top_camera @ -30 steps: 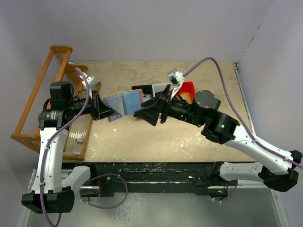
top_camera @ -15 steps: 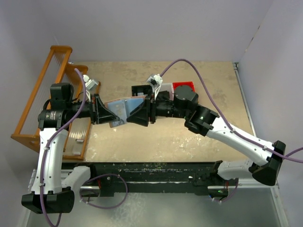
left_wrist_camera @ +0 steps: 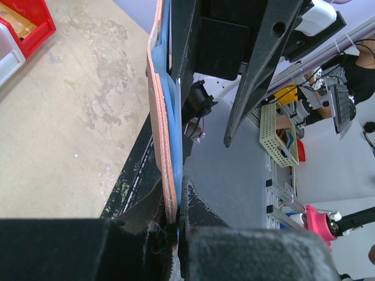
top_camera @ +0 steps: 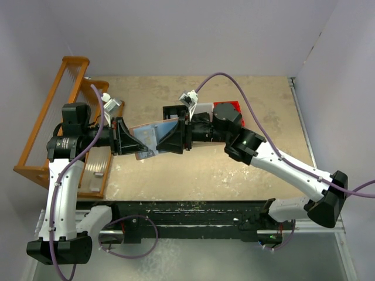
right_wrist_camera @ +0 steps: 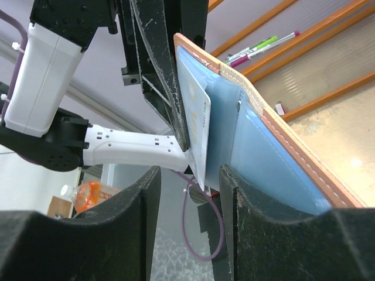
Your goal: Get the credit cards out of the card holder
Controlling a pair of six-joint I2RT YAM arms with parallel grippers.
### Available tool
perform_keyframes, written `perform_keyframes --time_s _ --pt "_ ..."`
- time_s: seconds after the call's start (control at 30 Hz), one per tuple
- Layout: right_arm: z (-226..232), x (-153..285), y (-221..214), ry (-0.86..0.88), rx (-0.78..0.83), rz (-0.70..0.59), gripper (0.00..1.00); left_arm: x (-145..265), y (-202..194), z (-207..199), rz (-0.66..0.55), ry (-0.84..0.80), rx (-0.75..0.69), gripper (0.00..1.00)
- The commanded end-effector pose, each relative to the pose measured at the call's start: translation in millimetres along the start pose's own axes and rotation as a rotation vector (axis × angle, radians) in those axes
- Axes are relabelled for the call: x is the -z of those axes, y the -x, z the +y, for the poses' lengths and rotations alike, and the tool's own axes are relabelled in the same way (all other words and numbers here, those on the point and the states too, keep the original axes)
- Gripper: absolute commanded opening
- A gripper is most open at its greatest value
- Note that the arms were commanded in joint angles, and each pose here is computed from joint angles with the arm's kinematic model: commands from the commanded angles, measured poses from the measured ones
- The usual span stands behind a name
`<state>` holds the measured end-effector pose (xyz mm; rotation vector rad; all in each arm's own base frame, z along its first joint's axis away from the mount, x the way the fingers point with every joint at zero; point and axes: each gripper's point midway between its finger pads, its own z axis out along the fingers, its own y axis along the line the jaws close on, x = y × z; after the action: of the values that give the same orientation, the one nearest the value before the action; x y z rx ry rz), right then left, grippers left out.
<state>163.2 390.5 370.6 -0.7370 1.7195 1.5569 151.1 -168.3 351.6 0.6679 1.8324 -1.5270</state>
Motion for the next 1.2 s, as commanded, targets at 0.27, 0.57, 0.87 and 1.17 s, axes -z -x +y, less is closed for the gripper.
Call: perform_keyframes --time_s 0.27,0.57,0.87,1.17 --pt "26 -7 12 0.163 0.012 -0.028 0.35 2 7 -23 -0.010 -0.070 -0.087 0.00" --pt "26 -14 10 0.213 -0.020 -0.047 0.10 2 4 -22 -0.011 -0.068 -0.089 0.05" --pt "33 -5 11 0.239 -0.009 -0.079 0.00 5 1 -41 -0.006 -0.174 -0.102 0.22" --pt "26 2 9 0.187 -0.011 -0.090 0.00 10 1 -64 -0.003 -0.276 -0.126 0.21"
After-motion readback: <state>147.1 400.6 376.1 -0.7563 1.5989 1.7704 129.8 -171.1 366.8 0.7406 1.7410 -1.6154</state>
